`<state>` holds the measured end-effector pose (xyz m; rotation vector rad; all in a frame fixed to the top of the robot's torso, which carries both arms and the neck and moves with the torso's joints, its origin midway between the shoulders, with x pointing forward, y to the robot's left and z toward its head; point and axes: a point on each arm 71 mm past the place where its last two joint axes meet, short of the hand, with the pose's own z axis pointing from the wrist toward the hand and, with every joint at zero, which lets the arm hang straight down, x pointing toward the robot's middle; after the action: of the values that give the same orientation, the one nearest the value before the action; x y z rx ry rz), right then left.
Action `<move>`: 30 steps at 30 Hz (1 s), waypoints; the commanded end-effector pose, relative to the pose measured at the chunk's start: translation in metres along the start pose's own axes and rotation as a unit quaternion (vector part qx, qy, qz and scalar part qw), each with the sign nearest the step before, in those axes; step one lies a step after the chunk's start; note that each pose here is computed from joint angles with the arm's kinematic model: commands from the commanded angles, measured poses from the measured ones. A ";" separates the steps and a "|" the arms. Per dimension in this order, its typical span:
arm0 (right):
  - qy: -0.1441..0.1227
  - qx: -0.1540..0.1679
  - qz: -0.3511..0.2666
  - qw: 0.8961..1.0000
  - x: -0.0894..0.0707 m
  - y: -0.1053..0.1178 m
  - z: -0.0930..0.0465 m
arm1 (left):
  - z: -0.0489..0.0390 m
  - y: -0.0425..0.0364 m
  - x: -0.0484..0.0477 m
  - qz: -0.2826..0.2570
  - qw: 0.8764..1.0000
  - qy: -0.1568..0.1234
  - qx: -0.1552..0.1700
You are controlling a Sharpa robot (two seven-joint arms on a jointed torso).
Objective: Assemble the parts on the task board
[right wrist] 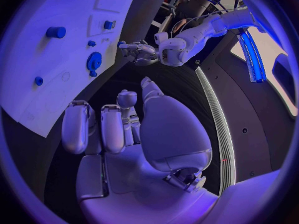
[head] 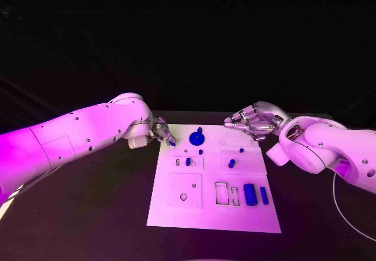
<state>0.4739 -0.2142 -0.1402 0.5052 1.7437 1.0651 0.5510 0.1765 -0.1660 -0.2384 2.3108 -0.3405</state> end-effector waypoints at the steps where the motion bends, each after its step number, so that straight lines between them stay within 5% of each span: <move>1: 0.009 -0.001 -0.005 1.000 0.002 0.000 0.000 | -0.0051 -0.0024 0.0075 -0.034 0.998 -0.023 0.038; 11: 0.011 0.000 -0.005 1.000 0.002 -0.001 0.000 | -0.0085 0.0062 0.0401 -0.006 0.999 -0.029 0.045; 30: 0.014 0.001 -0.005 1.000 0.004 -0.002 0.000 | -0.0077 -0.0022 0.0636 0.036 0.999 0.001 0.037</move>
<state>0.4737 -0.2139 -0.1428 0.5026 1.7575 1.0643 0.5025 0.1594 -0.2023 -0.1417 2.2881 -0.4246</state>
